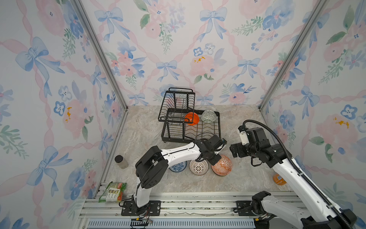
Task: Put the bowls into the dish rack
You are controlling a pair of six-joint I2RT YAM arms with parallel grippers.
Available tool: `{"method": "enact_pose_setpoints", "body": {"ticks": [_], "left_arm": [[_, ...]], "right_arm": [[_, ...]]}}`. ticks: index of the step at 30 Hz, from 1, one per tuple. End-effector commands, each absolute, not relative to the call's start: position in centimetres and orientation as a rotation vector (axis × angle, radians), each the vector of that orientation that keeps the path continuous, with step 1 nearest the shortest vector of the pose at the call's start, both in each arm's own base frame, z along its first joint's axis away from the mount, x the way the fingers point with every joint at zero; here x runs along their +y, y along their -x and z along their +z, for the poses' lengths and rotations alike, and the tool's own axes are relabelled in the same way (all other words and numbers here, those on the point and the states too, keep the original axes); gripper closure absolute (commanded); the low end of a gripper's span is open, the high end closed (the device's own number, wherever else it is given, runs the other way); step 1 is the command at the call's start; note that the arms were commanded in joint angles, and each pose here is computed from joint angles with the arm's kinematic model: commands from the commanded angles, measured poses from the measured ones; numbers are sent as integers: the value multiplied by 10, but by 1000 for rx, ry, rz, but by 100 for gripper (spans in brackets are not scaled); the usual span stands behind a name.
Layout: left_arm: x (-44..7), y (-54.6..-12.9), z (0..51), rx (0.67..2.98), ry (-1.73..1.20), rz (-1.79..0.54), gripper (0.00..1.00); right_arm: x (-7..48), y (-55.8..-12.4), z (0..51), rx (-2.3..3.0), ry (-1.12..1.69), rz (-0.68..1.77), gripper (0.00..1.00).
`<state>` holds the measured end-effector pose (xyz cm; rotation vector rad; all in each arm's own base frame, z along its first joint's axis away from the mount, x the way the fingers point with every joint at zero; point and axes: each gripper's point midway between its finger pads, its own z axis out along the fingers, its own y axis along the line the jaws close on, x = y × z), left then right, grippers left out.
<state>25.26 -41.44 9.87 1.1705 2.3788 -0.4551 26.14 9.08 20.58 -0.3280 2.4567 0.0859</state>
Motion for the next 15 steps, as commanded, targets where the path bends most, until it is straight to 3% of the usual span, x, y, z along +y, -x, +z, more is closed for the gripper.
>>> {"method": "enact_pose_setpoints", "body": {"ticks": [1,15], "left_arm": [[-419,-261,136,2296,-1123,-489,100],[-421,-256,118,2352,-1145,-561,100]], "right_arm": [[95,-260,207,2446,354,101,3],[95,-259,206,2448,355,106,3]]}}
